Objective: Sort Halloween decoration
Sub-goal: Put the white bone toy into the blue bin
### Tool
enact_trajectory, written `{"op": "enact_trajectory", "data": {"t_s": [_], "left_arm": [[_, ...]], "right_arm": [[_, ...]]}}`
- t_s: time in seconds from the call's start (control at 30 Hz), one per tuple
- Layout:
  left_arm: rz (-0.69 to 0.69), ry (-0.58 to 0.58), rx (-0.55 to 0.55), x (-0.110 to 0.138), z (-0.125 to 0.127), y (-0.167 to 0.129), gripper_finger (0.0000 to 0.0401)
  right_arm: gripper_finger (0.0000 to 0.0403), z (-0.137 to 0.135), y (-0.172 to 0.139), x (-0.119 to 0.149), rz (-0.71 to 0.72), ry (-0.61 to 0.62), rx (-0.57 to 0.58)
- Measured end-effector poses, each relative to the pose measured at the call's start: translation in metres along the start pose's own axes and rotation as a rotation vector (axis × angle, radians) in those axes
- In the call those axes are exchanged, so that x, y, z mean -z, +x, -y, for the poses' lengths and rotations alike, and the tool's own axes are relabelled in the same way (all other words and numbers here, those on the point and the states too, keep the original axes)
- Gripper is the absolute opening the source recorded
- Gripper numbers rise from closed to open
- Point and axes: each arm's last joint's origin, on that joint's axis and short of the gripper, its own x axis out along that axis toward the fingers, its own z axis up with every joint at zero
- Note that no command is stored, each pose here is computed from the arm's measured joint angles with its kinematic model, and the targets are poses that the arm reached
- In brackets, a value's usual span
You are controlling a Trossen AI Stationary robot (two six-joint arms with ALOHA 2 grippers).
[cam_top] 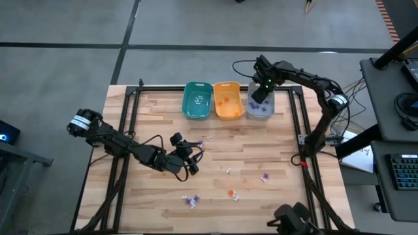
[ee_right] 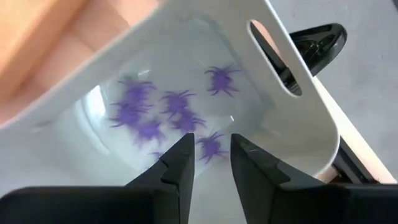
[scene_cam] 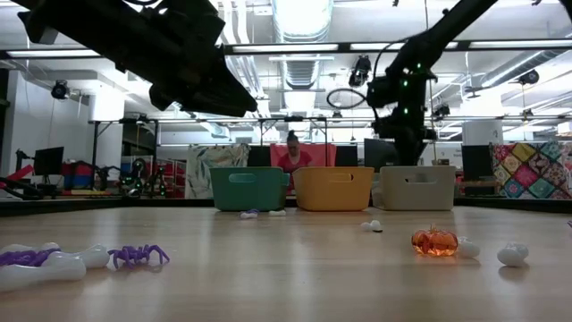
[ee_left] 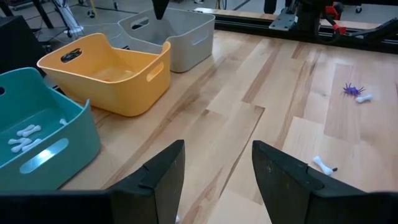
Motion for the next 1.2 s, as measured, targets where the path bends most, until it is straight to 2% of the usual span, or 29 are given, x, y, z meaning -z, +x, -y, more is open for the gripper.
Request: {"op": "enact_trajectory", "data": {"t_s": [0.17,0.43,0.6,0.77,0.97,1.2], "left_arm": [[-0.001,0.0,-0.002,0.0,0.0,0.001,0.0171],[-0.035,0.023,-0.038,0.012,-0.002,0.013,0.0171],[-0.05,0.038,-0.043,0.018,0.0,0.018,0.0171],[-0.049,0.038,-0.042,0.018,0.0,0.018,0.0171],[-0.047,0.04,-0.044,0.018,-0.001,0.019,0.0171],[-0.051,0.053,-0.041,0.015,-0.005,0.024,0.016]], "right_arm": [[0.0086,-0.021,-0.028,0.004,0.072,0.007,-0.008],[0.0075,-0.069,-0.074,0.015,0.247,-0.078,-0.053],[0.0073,-0.102,-0.092,0.031,0.341,-0.142,-0.108],[0.0073,-0.135,-0.095,0.056,0.443,-0.205,-0.185],[0.0073,-0.169,-0.079,0.086,0.573,-0.317,-0.283],[0.0073,-0.196,-0.06,0.113,0.585,-0.37,-0.368]]}}
